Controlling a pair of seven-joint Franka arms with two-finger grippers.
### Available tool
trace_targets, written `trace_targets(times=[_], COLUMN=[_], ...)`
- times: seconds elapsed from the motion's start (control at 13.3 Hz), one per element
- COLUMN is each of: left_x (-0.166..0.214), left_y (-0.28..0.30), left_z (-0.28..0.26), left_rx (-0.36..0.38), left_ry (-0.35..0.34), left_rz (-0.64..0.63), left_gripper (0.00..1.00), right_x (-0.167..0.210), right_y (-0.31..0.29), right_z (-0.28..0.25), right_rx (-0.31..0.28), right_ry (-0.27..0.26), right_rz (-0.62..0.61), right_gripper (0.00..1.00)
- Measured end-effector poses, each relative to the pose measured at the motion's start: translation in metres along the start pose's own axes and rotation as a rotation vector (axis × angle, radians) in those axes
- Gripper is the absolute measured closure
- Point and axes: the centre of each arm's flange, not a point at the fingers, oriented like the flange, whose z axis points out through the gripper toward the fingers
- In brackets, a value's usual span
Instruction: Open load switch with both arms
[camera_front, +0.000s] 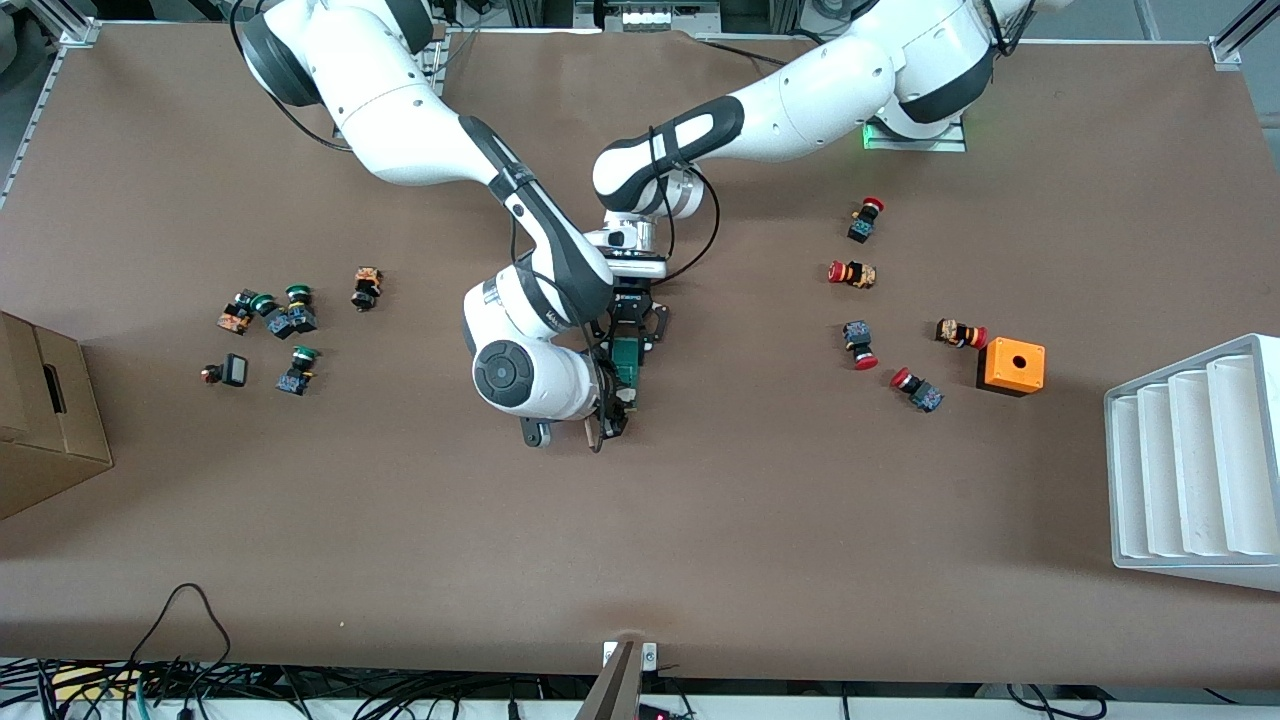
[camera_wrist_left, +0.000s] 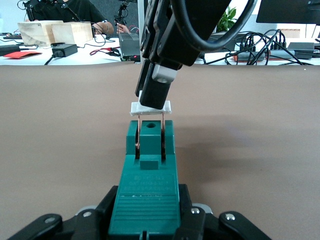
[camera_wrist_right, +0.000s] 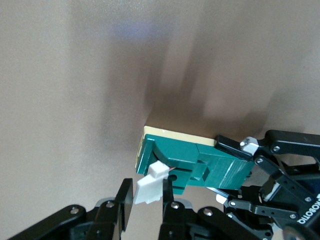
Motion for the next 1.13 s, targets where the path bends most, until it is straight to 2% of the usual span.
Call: trace_targets(times=[1.13], left_x=[0.000], left_y=[0.000], left_z=[0.000], left_rx=[0.000], left_ry=[-0.001], left_rz=[-0.002], left_gripper=[0.49], right_x=[-0.017], right_y=[0.023], right_z=[-0.008], right_rx=[-0.033], right_ry=[0.017], right_rz=[-0.020], right_gripper=[0.71])
